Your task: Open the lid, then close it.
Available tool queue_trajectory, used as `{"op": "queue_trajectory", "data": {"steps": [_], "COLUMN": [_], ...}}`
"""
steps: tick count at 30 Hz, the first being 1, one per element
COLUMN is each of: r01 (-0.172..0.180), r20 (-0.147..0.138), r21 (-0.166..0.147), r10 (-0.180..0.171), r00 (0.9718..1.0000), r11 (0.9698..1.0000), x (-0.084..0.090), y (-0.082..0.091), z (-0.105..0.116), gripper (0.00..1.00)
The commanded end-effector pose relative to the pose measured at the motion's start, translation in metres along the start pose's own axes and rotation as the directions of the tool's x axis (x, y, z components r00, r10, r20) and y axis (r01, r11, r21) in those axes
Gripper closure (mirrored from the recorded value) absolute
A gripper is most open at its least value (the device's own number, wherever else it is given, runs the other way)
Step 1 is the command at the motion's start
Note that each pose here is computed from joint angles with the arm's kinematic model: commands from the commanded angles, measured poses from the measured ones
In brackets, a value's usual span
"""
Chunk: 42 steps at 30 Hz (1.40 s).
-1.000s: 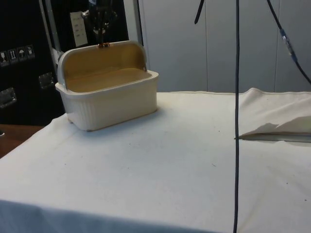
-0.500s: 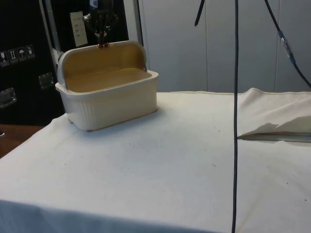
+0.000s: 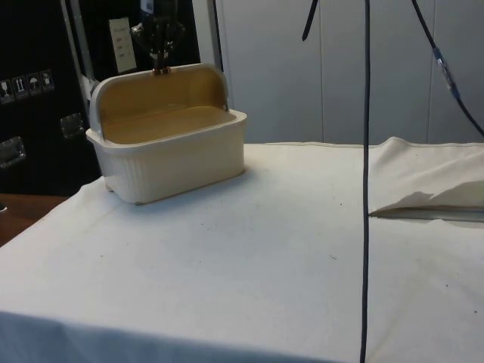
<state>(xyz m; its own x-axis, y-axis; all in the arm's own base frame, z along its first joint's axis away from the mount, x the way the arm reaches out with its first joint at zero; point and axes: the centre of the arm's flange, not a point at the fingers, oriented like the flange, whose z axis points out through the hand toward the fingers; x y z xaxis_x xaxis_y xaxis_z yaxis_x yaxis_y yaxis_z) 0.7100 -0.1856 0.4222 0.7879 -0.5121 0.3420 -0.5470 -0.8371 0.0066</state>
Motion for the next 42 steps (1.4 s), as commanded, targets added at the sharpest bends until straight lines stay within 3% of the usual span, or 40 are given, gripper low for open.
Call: {"op": "queue_trajectory", "data": {"steps": [1, 7, 8, 9, 12, 15, 16, 21, 25, 26, 31, 32, 34, 38, 40, 41, 42], "r01": [0.003, 0.007, 0.008, 0.007, 0.004, 0.004, 0.008, 0.004, 0.007, 0.002, 0.0, 0.005, 0.002, 0.003, 0.004, 0.009, 0.005], "r20": [0.02, 0.049, 0.035, 0.053, 0.067, 0.076, 0.067, 0.097, 0.112, 0.125, 0.159, 0.148, 0.181, 0.21, 0.232, 0.228, 0.238], "r21": [0.007, 0.008, -0.002, 0.009, 0.013, 0.016, 0.007, 0.022, 0.013, 0.025, 0.026, 0.015, 0.024, 0.021, 0.018, 0.007, 0.017], "r10": [-0.003, -0.007, -0.008, -0.007, -0.005, -0.005, -0.008, -0.006, -0.008, -0.005, -0.005, -0.007, -0.006, -0.008, -0.008, -0.01, -0.009], "r00": [0.9998, 0.9988, 0.9994, 0.9986, 0.9977, 0.9971, 0.9977, 0.9953, 0.9937, 0.9921, 0.9873, 0.989, 0.9834, 0.9777, 0.9726, 0.9736, 0.9713], "r11": [1.0, 0.9999, 1.0, 0.9999, 0.9999, 0.9999, 0.9999, 0.9998, 0.9999, 0.9997, 0.9997, 0.9999, 0.9997, 0.9998, 0.9998, 0.9999, 0.9998], "x": [-0.001, -0.005, -0.003, -0.006, -0.008, -0.011, -0.009, -0.016, -0.018, -0.021, -0.027, -0.023, -0.031, -0.035, -0.038, -0.036, -0.04], "y": [0.0, -0.006, -0.005, -0.007, -0.012, -0.017, -0.014, -0.025, -0.027, -0.029, -0.032, -0.029, -0.033, -0.034, -0.035, -0.033, -0.035], "z": [-0.002, -0.002, -0.002, -0.002, -0.002, -0.002, -0.001, -0.002, 0.0, 0.001, 0.002, 0.001, 0.003, 0.005, 0.007, 0.004, 0.007], "gripper": [1.0, 1.0, 1.0, 1.0, 1.0, 1.0, 1.0, 1.0, 1.0, 1.0, 1.0, 1.0, 1.0, 1.0, 1.0, 1.0, 1.0]}}
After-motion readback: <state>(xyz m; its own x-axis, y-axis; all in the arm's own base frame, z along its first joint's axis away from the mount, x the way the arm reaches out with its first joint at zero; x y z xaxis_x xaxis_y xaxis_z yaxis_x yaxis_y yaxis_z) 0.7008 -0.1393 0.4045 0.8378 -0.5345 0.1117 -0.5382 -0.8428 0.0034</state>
